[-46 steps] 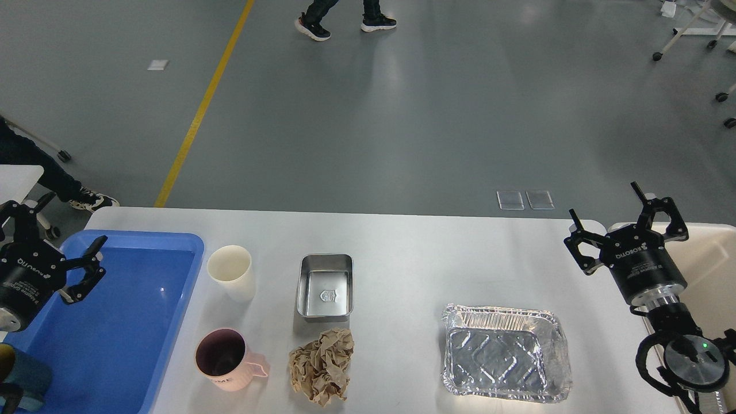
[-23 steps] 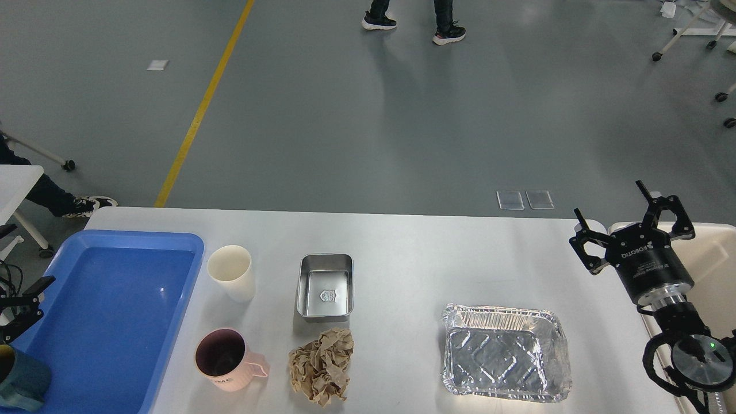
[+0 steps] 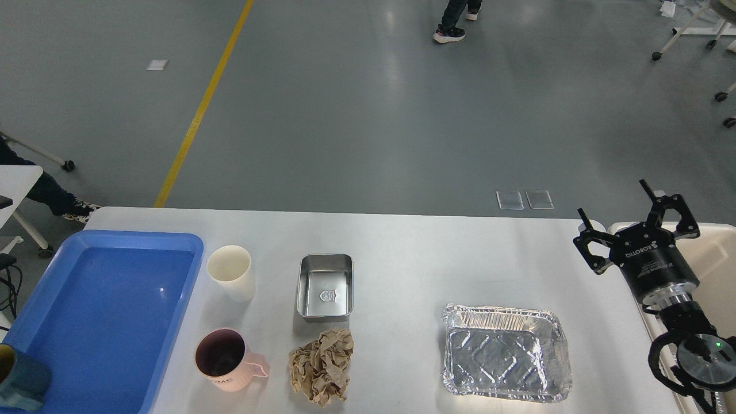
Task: Tidy desktop
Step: 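Lower the left gripper into the blue bin toward the pink mug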
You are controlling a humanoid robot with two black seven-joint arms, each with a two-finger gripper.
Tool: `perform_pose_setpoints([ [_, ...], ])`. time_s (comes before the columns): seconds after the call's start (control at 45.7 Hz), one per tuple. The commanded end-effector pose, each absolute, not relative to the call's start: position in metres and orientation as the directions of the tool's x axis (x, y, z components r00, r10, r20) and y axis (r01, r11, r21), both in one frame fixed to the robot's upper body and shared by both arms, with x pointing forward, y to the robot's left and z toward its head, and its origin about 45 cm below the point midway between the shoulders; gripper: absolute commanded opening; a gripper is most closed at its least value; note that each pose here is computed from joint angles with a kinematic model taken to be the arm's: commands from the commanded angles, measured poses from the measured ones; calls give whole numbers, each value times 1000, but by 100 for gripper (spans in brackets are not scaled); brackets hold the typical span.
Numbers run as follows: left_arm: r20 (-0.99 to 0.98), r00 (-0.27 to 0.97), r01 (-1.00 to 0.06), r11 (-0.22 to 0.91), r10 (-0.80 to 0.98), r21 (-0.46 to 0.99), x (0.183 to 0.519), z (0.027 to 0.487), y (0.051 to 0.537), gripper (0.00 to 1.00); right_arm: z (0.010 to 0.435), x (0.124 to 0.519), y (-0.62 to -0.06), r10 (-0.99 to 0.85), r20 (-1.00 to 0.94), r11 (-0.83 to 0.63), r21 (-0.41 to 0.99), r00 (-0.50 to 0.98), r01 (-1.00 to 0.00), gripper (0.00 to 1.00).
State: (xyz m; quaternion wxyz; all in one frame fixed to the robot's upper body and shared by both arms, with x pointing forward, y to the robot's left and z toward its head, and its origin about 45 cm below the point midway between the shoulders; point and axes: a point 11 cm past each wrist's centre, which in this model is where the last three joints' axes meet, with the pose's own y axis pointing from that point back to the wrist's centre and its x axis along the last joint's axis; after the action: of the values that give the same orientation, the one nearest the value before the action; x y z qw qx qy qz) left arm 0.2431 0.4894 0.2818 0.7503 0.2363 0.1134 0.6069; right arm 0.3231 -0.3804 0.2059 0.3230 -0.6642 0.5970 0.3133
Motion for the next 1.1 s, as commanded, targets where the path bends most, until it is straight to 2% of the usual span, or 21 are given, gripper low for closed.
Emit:
perform_pose_setpoints([
  [0.0,159,379,-838,266,912,476,249,290,458,97,207,323,-381,-593,-800,-80,-54,91,-995,100],
  [0.088,198,453,-823,322,869,468,250,294,439,97,208,323,-380,-594,-799,-82,-56,94,-995,100],
  [0.329,306,506,-809,320,807,494,252,295,437,97,208,323,-379,-597,-796,-91,-53,97,-994,100],
  [0.504,251,565,-770,393,786,502,243,284,423,97,209,323,-377,-597,-796,-96,-54,101,-994,100],
  [0.701,234,588,-746,407,774,527,240,282,422,97,211,323,-381,-609,-787,-96,-50,98,-994,100],
  [0.832,174,669,-663,474,723,579,231,280,417,97,211,323,-381,-609,-787,-96,-50,98,-994,100],
  [1.073,212,642,-693,439,737,572,238,284,420,97,211,322,-382,-614,-783,-98,-47,98,-994,100],
])
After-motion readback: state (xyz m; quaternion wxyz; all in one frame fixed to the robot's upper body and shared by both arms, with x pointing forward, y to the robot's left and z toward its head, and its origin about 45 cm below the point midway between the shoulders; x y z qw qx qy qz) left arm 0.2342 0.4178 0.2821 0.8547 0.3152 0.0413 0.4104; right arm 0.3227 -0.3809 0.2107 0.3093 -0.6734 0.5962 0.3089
